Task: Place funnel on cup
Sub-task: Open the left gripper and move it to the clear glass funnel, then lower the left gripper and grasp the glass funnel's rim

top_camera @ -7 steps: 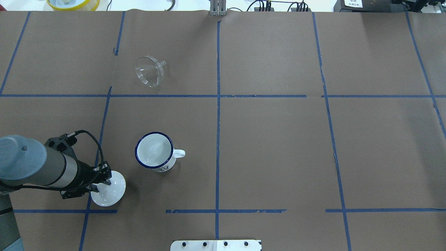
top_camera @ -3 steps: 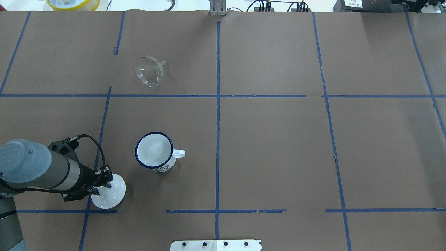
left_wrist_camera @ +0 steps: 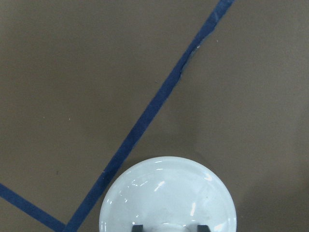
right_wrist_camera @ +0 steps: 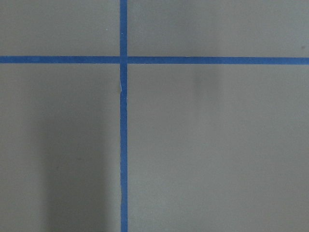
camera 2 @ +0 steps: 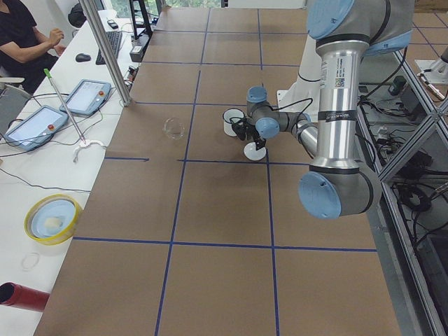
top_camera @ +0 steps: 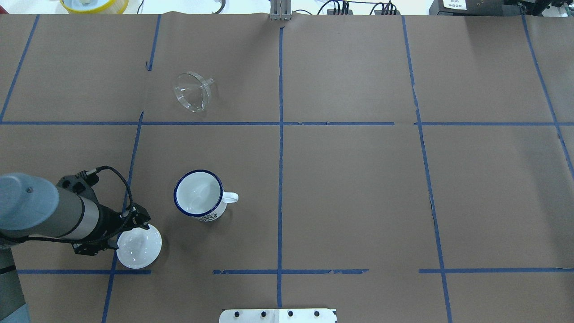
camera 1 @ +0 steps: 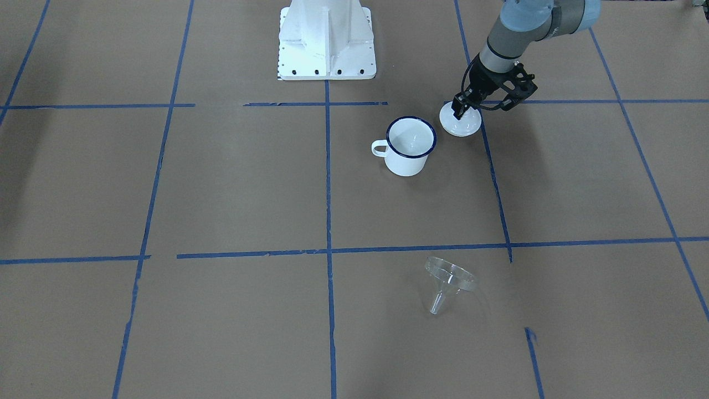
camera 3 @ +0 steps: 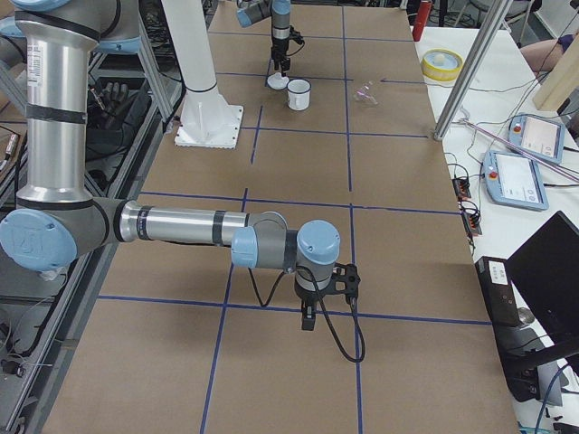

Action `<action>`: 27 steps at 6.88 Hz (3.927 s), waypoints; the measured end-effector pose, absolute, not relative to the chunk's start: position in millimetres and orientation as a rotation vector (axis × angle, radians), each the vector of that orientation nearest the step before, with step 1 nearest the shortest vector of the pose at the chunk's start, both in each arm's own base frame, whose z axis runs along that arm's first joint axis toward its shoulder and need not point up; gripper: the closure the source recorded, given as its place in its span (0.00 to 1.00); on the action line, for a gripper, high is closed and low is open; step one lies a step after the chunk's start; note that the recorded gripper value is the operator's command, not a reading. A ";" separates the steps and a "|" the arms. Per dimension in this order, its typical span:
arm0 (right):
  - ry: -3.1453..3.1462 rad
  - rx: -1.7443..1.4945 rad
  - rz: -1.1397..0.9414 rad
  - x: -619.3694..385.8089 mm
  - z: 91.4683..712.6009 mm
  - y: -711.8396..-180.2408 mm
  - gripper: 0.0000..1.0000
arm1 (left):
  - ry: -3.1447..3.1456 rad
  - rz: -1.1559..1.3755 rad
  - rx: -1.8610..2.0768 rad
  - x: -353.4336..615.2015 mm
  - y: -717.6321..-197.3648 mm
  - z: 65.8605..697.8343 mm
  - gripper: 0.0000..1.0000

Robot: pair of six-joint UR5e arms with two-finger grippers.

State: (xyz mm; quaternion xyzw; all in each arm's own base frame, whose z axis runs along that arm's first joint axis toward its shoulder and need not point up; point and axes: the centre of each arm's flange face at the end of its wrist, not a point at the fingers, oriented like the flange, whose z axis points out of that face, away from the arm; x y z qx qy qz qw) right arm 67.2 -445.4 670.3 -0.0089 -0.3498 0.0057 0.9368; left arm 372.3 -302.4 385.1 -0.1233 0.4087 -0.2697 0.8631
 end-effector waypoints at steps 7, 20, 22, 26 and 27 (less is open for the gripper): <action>-0.715 -0.019 0.012 67.2 670.6 -445.3 0.00 | 1.178 -0.987 -0.067 340.5 -497.1 307.3 0.06; -0.715 -0.019 0.012 67.2 670.5 -445.3 0.00 | 1.572 -1.189 0.050 415.4 -595.2 386.7 0.24; -0.715 -0.018 0.012 67.2 670.3 -445.4 0.00 | 1.580 -1.186 0.050 422.7 -601.9 384.3 0.52; -0.715 -0.018 0.012 67.1 670.4 -445.4 0.00 | 1.575 -1.188 0.049 427.1 -605.5 385.2 1.00; -0.715 -0.019 0.012 67.1 670.7 -445.3 0.00 | 1.573 -1.187 0.048 428.5 -605.4 385.5 1.00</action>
